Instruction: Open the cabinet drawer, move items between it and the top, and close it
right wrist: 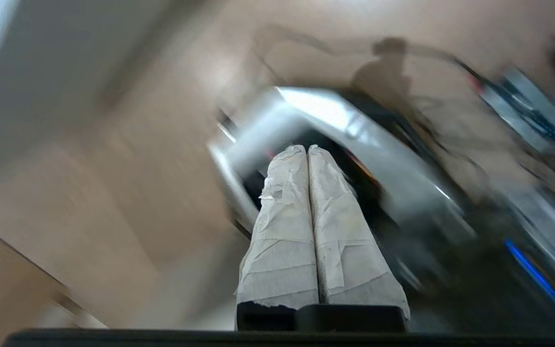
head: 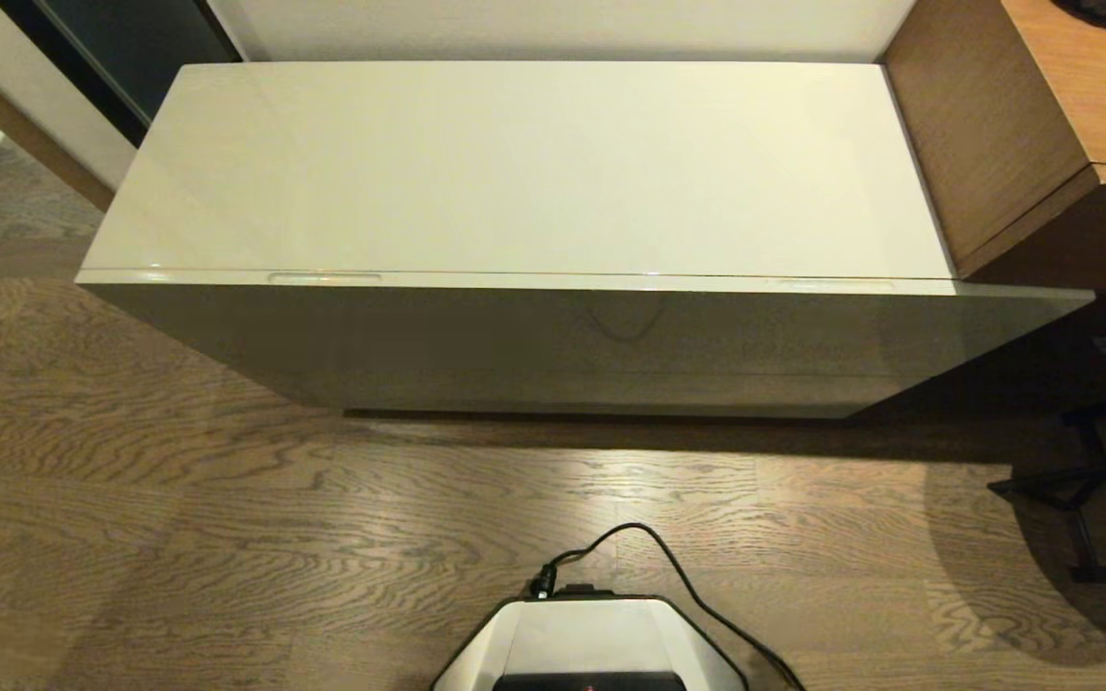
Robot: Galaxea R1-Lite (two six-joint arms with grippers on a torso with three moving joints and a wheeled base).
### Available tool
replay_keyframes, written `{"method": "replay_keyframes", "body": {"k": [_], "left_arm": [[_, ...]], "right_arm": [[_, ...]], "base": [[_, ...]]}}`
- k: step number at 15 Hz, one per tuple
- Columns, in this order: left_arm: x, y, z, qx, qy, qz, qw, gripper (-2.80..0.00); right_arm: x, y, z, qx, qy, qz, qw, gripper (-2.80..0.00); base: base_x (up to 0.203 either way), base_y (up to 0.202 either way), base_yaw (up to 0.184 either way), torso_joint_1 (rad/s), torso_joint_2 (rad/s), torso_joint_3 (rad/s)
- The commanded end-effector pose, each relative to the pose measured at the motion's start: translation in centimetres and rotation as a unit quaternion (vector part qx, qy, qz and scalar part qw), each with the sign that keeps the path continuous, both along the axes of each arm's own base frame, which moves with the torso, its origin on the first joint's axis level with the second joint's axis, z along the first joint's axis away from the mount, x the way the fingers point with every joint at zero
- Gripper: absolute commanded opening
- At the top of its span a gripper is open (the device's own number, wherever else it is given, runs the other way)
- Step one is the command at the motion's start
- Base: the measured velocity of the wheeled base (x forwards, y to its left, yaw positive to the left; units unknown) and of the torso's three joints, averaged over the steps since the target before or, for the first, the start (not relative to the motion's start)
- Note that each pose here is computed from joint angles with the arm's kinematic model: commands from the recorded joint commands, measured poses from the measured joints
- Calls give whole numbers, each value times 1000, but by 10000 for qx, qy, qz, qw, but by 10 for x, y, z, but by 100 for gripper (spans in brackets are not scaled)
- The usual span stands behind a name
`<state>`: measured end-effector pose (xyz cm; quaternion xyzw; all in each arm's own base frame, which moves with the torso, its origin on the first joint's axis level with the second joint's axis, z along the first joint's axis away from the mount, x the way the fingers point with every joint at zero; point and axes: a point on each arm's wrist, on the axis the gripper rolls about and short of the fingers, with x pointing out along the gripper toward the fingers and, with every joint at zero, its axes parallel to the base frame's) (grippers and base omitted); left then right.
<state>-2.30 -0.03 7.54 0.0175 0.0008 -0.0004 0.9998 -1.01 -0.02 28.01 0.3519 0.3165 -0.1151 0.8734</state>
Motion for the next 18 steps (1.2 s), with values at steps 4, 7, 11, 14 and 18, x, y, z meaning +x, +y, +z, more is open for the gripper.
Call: {"method": "replay_keyframes", "body": {"k": [4,7,11,14,18], "left_arm": [[0,0,0,1,7,3,10000,-280],[0,0,0,1,7,1,10000,-280],[0,0,0,1,7,4,10000,-280],[0,0,0,1,7,4,10000,-280],[0,0,0,1,7,4,10000,-280]], "right_arm": [[-81,-1,-97,-1009,-55,649,9928,-280],[-93,0,-119,-1819,-934,995,9738,-280],[-68,-1,-141,-3140,-2816,842,9028,-280],[-29,-2,-164,-3661,-3730,528,8509,-280],[-16,-1,-186,-4184,-3897,626,8180,-280]], "base": [[0,0,0,0,0,0],[0,0,0,0,0,0],[0,0,0,0,0,0],[0,0,0,0,0,0],[0,0,0,0,0,0]]}}
